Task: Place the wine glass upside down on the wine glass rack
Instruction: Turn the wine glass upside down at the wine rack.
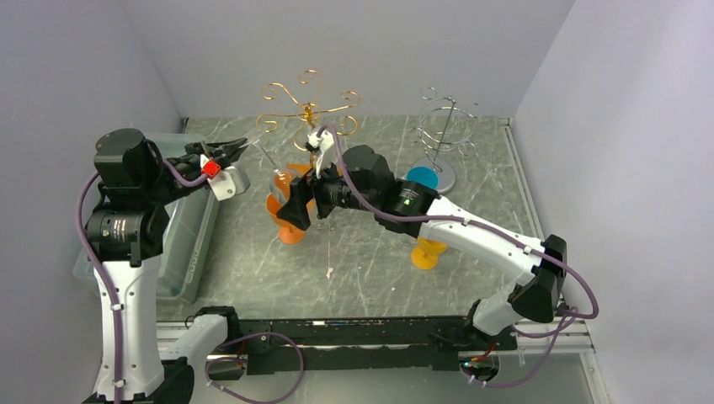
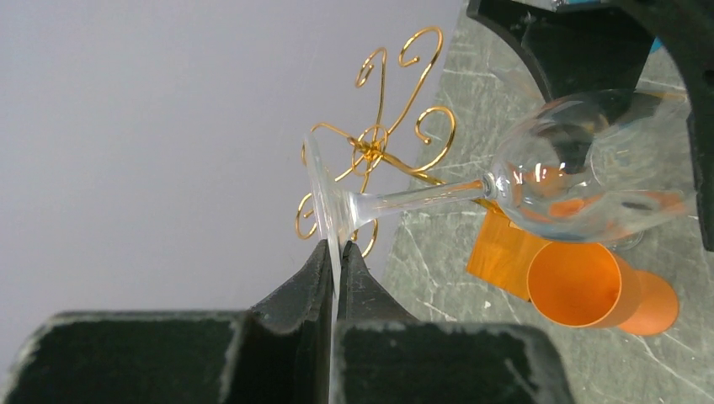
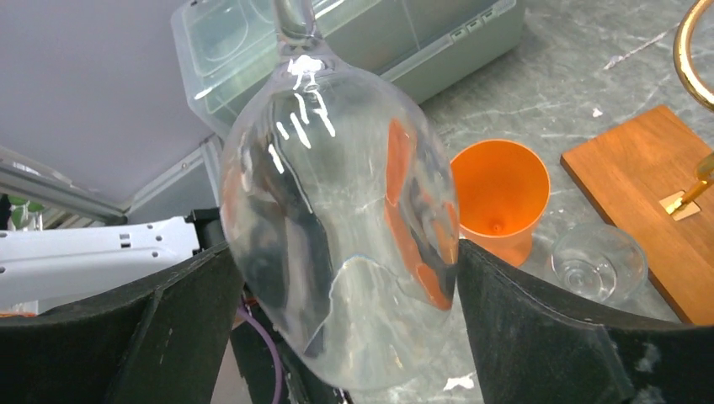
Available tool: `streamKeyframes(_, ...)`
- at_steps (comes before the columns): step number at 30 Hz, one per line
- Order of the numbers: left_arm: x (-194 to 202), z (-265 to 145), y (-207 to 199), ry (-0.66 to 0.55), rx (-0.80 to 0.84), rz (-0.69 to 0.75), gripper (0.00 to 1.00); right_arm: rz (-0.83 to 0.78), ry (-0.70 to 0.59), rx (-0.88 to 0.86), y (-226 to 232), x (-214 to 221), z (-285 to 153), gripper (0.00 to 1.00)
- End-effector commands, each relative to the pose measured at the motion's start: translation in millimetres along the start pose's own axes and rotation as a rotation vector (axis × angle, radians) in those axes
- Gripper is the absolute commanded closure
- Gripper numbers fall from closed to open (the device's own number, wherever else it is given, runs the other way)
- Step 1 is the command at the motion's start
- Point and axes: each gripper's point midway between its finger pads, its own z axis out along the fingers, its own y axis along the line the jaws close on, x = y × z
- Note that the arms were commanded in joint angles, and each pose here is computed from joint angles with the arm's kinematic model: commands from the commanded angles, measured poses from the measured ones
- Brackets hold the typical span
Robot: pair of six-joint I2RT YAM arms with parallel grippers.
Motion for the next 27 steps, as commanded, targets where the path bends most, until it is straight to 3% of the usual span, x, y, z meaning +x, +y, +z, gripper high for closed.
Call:
streamKeyframes(1,-28,-1,12,-0.109,-0.023,0.091,1.0,-0.047,-0.203,-0.045,11,-42,-9,0.13)
streamKeyframes(3,-30,-1,12,-0.118,-0.024,0.085,1.0,-0.05,-0.212,-0.03,6,-37,-7,0.3)
streamKeyframes(9,-29,3,8,-0.139,-0.005,0.062,0.97,-0.067,-0.284,0.07,-18,-32,-8,0.63)
streamKeyframes(11,-27,5,5,-0.145,-0.001,0.032,0.71,-0.076,-0.306,0.113,-29,-27,-10,0.66)
streamKeyframes(14,-23,8,5,-0.147,-0.016,0.0,0.2,-0.088,-0.341,0.177,-45,-22,-14,0.71)
streamKeyframes(15,-19,10,6,-0.138,-0.021,-0.026,0.09,-0.084,-0.352,0.202,-52,-21,-16,0.72)
streamKeyframes(27,45,27,13,0.1,-0.085,-0.473,0.06,-0.025,-0.444,0.291,-100,-23,-32,0.75)
